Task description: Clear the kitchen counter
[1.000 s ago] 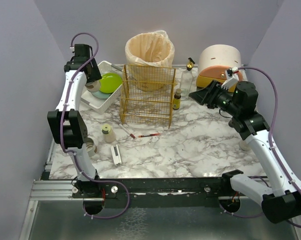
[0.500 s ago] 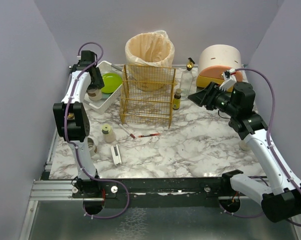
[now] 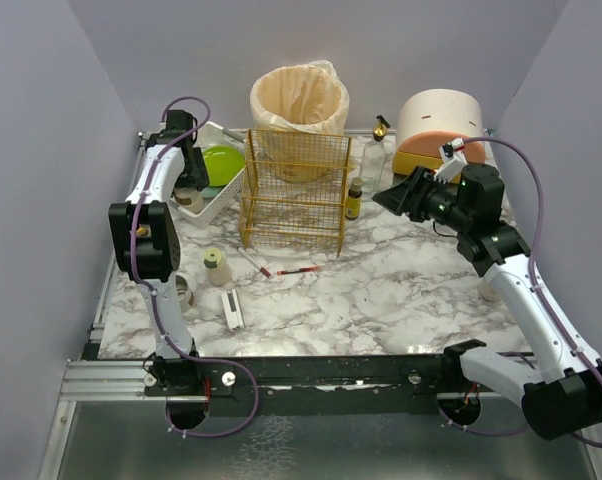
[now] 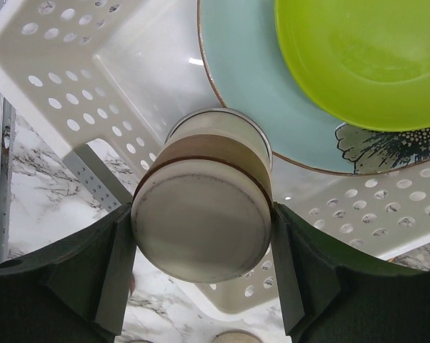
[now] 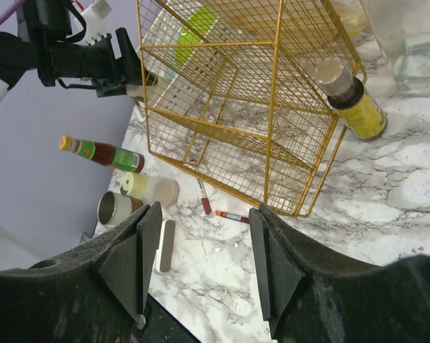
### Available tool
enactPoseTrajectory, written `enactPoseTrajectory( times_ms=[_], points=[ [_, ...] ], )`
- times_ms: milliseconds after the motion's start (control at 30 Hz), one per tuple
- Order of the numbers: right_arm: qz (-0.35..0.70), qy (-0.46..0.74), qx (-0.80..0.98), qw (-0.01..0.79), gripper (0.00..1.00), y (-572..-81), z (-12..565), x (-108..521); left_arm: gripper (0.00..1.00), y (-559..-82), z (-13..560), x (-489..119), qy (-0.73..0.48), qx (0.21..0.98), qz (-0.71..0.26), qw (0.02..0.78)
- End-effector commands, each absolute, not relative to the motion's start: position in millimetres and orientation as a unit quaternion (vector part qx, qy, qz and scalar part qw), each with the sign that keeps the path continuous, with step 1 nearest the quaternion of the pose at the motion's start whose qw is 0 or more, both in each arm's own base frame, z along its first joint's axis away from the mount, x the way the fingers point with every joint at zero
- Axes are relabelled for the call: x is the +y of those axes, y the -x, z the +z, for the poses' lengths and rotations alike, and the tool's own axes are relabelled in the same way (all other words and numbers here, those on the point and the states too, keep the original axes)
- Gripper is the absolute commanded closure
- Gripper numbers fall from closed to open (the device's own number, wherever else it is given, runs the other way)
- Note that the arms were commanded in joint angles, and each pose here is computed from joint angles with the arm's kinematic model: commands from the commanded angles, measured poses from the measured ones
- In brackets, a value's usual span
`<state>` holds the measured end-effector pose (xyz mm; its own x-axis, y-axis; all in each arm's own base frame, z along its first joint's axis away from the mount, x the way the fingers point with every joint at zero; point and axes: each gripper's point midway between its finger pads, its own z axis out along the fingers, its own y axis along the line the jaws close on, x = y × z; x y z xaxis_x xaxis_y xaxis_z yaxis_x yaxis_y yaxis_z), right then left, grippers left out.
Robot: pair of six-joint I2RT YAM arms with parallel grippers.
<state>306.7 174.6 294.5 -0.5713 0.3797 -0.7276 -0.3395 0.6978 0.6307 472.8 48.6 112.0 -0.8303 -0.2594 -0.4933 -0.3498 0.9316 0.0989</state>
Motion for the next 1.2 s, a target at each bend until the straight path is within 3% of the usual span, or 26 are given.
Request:
enactPoseTrajectory(
  times_ms=[0,933,1033,1167],
  points=[
    [0.394,0.001,0.804,0.446,0.41,-302.8,283.4,179.8,1.0,-462.7,103.0,48.4,0.145,0.96,0.099,0.218],
    [0.398,0.005,0.806,0.439,0.41,-300.7,275.7,181.7,1.0,-436.0,106.8,-3.6,0.098,0.977,0.035,0.187],
    [0.397,0.006,0.806,0.44,0.41,-300.6,276.2,181.3,0.94,-435.6,102.0,-3.7,0.098,0.978,0.035,0.181],
    [0.396,0.006,0.806,0.44,0.41,-300.6,276.4,181.1,0.72,-433.8,94.8,-1.7,0.096,0.979,0.044,0.172]
  ],
)
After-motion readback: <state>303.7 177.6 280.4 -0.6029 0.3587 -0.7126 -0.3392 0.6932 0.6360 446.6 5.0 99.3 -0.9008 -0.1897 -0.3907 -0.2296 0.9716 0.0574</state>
